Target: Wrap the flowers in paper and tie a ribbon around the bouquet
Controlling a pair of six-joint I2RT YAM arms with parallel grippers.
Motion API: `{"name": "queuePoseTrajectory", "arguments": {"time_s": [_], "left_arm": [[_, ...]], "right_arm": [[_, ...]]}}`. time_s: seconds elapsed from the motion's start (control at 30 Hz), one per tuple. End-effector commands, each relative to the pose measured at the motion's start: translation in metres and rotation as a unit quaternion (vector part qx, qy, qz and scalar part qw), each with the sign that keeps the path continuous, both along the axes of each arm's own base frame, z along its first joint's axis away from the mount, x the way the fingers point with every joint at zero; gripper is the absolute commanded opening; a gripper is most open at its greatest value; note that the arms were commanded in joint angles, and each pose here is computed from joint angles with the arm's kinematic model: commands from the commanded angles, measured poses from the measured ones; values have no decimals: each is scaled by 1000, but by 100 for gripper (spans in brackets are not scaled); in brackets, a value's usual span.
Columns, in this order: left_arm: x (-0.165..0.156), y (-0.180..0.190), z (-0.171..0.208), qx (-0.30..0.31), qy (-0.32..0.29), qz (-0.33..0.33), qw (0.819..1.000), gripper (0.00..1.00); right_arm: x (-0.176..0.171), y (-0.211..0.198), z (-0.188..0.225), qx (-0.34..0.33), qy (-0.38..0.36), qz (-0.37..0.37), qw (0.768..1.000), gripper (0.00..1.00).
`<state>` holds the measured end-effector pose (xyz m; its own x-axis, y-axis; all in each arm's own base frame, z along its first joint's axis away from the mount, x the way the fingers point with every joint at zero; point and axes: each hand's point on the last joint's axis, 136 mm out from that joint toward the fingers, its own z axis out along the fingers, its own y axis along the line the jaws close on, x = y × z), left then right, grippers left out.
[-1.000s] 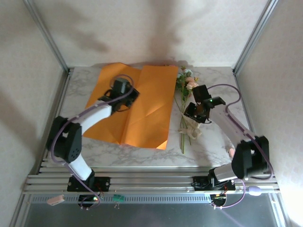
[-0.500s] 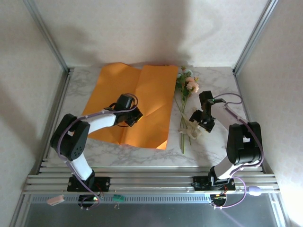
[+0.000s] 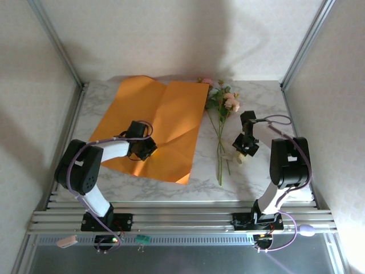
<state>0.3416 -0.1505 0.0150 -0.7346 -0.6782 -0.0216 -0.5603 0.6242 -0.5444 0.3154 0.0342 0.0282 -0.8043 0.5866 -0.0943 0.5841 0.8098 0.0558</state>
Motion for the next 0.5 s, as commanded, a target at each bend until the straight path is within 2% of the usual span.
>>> {"name": "queuePoseTrajectory", "arguments": {"time_s": [0.0, 0.1, 0.13, 0.2, 0.27, 0.4, 0.47], "left_arm": [[-10, 12, -8, 17, 7, -25, 1000, 0], [1, 0, 2, 8, -12, -51, 999, 0], [4, -3, 6, 9, -17, -56, 998, 0], [8, -7, 15, 14, -25, -61, 998, 0], [12, -12, 27, 17, -33, -61, 997, 0], [14, -16, 60, 28, -58, -45, 997, 0], [17, -11, 77, 34, -72, -29, 996, 0]], "right_arm": [[3, -27, 13, -55, 3, 14, 998, 7], [11, -30, 24, -71, -14, 35, 997, 46], [14, -31, 34, -80, -30, 39, 996, 55], [22, -31, 61, -104, -72, 49, 991, 67], [29, -26, 85, -108, -115, 57, 986, 69], [44, 11, 110, -107, -166, 124, 972, 63], [52, 43, 109, -96, -178, 178, 963, 53]]}}
